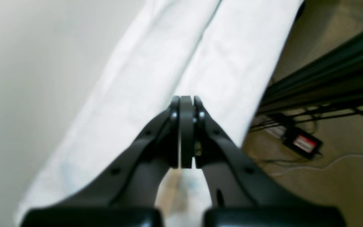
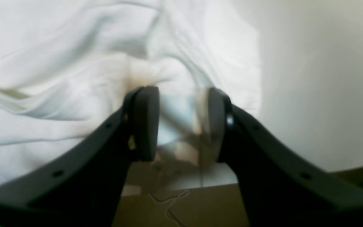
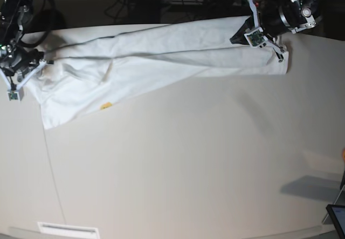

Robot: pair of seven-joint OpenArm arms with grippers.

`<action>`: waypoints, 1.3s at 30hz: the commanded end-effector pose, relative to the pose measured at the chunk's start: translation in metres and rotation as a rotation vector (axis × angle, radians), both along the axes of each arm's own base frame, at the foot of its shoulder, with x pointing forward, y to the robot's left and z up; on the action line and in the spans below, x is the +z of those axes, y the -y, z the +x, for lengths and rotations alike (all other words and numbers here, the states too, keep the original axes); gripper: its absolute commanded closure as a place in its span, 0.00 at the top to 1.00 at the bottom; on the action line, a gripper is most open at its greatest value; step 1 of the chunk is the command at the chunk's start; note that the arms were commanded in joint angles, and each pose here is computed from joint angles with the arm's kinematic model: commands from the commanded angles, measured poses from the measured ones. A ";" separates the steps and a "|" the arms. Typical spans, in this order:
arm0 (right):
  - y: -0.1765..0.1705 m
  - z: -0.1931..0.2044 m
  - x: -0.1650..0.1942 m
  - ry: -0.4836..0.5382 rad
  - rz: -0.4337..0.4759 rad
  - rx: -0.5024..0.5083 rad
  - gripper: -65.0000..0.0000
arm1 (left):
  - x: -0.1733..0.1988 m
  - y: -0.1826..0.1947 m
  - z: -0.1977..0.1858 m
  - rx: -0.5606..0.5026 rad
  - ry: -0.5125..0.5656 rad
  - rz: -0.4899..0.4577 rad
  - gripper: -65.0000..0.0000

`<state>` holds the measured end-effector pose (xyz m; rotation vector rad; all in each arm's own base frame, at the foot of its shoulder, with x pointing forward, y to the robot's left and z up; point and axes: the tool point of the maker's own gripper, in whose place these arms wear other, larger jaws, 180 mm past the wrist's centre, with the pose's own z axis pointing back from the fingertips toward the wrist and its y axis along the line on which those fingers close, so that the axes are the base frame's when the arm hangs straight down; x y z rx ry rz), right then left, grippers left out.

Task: Fold the T-shirt properly
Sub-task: 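Lift the collar end with the left gripper and fold it toward the right gripper, then release the shirt and move the left gripper away from the fold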

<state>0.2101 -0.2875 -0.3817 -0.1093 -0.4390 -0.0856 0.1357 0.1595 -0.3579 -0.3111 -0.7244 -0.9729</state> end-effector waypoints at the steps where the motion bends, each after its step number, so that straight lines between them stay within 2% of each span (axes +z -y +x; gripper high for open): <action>1: 0.009 0.007 0.013 0.045 -0.026 -0.007 0.39 | 0.003 -0.002 0.000 -0.007 0.003 0.011 0.00; 3: 0.014 0.010 0.021 0.075 -0.042 -0.015 0.39 | -0.003 -0.005 -0.004 0.002 -0.024 0.039 0.00; 5: 0.011 0.016 0.037 0.156 -0.074 0.018 0.38 | -0.008 -0.007 -0.006 0.023 -0.043 0.059 0.00; 8: -0.017 0.030 0.049 0.279 -0.078 0.143 0.36 | -0.015 -0.017 -0.005 0.079 -0.048 0.114 0.00; 10: -0.041 0.034 0.046 0.292 -0.074 0.296 0.24 | -0.022 -0.026 -0.003 0.126 -0.037 0.176 0.00; 12: -0.071 0.032 0.039 0.289 -0.040 0.435 0.04 | -0.028 -0.032 -0.007 0.133 -0.030 0.237 0.00; 13: -0.081 0.031 0.036 0.287 -0.025 0.471 0.00 | -0.031 -0.033 -0.008 0.133 -0.026 0.262 0.00; 15: -0.093 0.030 0.032 0.285 -0.004 0.510 0.02 | -0.035 -0.035 -0.009 0.137 -0.015 0.305 0.00; 18: -0.093 0.034 0.028 0.284 0.005 0.505 0.01 | -0.042 -0.038 -0.012 0.148 -0.015 0.348 0.00; 25: -0.080 0.040 0.004 0.225 0.027 0.463 0.01 | -0.056 -0.051 0.010 0.195 -0.009 0.375 0.00; 27: -0.076 0.042 -0.004 0.206 0.037 0.447 0.01 | -0.060 -0.059 0.016 0.210 -0.023 0.412 0.00; 32: -0.060 0.046 -0.026 0.154 0.056 0.403 0.01 | -0.050 -0.071 0.048 0.247 0.015 0.468 0.00; 39: -0.035 0.065 -0.050 0.160 0.088 0.333 0.01 | -0.022 -0.077 0.112 0.289 0.109 0.542 0.00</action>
